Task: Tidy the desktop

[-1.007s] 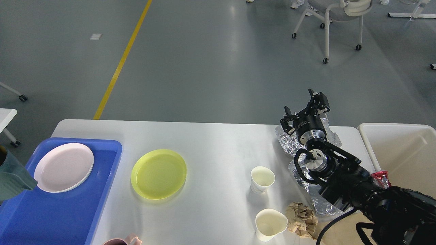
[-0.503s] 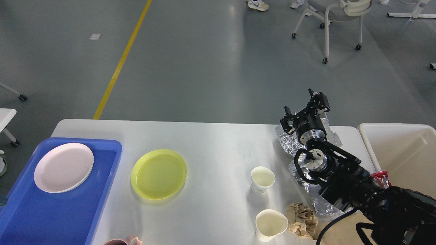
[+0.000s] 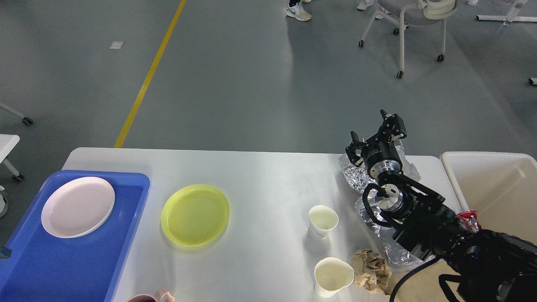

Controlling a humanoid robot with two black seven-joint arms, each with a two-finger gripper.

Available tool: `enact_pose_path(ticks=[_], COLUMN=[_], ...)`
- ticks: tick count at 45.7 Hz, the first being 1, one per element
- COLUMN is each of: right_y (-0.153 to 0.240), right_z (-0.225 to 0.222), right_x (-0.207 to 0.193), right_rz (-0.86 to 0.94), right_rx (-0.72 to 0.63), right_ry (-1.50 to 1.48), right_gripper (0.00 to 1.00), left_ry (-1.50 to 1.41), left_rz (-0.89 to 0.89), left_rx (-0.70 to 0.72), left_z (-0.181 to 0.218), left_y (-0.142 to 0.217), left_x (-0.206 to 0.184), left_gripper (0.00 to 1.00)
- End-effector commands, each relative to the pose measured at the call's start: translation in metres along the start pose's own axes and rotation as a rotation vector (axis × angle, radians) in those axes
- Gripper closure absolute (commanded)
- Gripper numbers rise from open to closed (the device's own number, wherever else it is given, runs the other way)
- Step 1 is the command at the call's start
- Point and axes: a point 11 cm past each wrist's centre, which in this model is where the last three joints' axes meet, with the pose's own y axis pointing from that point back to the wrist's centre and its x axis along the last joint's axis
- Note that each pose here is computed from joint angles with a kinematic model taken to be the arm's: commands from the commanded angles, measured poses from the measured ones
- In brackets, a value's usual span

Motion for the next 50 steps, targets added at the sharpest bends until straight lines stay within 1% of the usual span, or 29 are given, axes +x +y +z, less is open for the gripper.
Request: enact_pose_path(ticks=[1,16,25,34,40,50], right_y=[0.000,0.000,0.000,0.000,0.000,0.000], right_z=[0.001,0.000,0.001,0.000,0.000,0.000], right_x=[-0.001,0.000,-0.001,0.000,0.000,0.000], right_rz=[-0.001,0.000,-0.001,0.000,0.000,0.000], right_rx=[-0.001,0.000,-0.001,0.000,0.000,0.000], right_ry=[0.000,0.001,0.000,0.001,0.001,0.001], right_gripper=[0.00,0.00,0.00,0.00,0.00,0.00], left_ry=[0.004,-0.015,-0.023,-0.016,-0.019,-0.027], left_rz=[-0.018,-0.076,-0.088,-0.060,-0.051,-0.048], left_rx=[0.003,0.001,0.023,0.027,0.029,0.027], left_z=[-0.001,0.004,-0.004,-0.006,-0.005,-0.003], left_y=[-0.008,-0.019,-0.024,-0.026,-0.028,-0.030], left_x=[-0.010,-0.038,-0.044,-0.034,-0.032,-0.033], left_gripper=[0.97,0.97,0.93,0.88,0.83,0.82])
